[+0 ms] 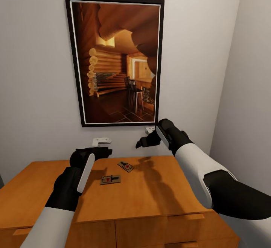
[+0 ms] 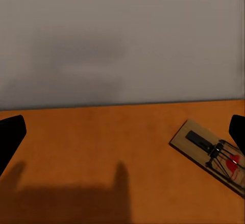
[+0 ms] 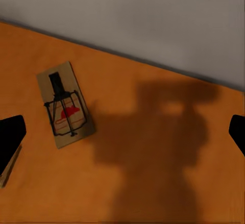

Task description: Take the four mousetraps from the cabinet in the bathroom and place them on the bathroom floor. Make sure all four end up on the same floor surface, and ensure that at least two of them are either under or directly next to the same bathroom sink.

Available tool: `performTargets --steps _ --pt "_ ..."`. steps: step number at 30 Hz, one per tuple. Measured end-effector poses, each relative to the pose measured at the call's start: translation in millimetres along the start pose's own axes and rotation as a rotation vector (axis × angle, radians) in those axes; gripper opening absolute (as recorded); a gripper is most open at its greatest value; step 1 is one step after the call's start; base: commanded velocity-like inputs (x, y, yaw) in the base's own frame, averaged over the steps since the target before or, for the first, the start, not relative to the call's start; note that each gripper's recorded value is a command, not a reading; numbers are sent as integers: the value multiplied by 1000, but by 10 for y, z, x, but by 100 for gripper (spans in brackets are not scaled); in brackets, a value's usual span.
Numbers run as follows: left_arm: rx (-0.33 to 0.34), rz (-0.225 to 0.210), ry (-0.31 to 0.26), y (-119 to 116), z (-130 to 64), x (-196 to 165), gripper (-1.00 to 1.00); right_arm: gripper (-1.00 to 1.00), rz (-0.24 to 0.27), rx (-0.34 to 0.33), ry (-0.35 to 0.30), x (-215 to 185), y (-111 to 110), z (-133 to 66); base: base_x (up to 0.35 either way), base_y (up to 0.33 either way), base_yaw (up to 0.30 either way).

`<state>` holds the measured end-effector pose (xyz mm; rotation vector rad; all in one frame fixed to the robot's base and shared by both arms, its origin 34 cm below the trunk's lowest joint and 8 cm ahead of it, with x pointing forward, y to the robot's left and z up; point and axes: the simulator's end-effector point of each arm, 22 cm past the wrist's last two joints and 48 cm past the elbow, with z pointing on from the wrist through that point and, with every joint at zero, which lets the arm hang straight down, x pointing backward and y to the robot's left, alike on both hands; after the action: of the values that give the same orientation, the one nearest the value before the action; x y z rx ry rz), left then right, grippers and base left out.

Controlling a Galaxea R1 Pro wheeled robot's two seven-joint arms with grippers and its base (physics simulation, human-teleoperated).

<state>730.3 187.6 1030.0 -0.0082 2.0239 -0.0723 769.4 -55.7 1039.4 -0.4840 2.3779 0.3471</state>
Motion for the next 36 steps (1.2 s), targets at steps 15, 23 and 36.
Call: performTargets --steps 15,23,36 --pt "6 -10 20 -11 38 70 100 100 7 23 7 144 -114 186 0 0 0" --pt "5 -10 21 -9 41 75 100 100 -3 60 12 142 -189 170 0 0 0" --pt "5 -9 17 -9 23 56 100 100 4 152 15 137 -378 116 0 0 135"
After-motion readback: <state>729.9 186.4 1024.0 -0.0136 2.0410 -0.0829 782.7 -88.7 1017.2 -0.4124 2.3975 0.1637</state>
